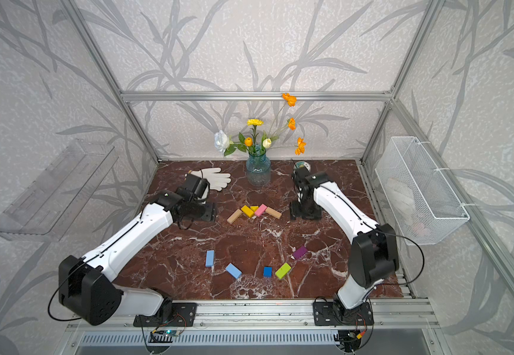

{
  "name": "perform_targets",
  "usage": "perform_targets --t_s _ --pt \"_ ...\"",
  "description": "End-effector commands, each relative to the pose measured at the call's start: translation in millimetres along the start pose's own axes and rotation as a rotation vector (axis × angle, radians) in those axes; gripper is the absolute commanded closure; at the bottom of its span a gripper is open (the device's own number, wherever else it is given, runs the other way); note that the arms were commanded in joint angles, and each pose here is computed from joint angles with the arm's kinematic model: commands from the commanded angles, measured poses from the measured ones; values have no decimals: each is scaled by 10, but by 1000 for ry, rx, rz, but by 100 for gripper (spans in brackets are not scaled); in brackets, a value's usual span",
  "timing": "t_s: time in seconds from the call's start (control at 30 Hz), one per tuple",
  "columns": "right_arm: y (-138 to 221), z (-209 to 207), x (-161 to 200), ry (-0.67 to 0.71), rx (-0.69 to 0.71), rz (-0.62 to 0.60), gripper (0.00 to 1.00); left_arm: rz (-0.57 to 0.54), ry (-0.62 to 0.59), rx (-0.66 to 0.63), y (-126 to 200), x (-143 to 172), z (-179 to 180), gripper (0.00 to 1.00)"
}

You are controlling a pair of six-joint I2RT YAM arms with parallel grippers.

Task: Assemble a heart with building blocks
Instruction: Assemble the building block at the center of the board, then pick up the building block from the center of the board.

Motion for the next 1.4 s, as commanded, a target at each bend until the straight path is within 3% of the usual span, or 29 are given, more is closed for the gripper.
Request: perform_targets --t_s 0.0,0.2,0.47,0.97,1.37 --pt "-155 -166 421 -363 -94 64 29 115 203 90 -197 455 -66 26" --pt "-586 -210 527 -444 -49 127 32 97 224 120 -209 646 -64 26" --pt "-802 -93 306 -513 -11 110 32 139 250 106 -261 796 -30 27" --pt "-1030 -53 150 -506 33 86 32 250 246 77 -419 1067 -22 28" --pt "-1087 -150 226 -536 57 69 53 321 246 32 -546 1157 -44 31"
Point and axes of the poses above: each gripper's point midway between its finger pads, its own y axis back along the fingers, its own z axis along the line the jaws close on, x = y × z, the point moved 7 cm from there along y, back along the fingers, and after that the axes turned 8 degrees about -y, right-handed, at the moved point
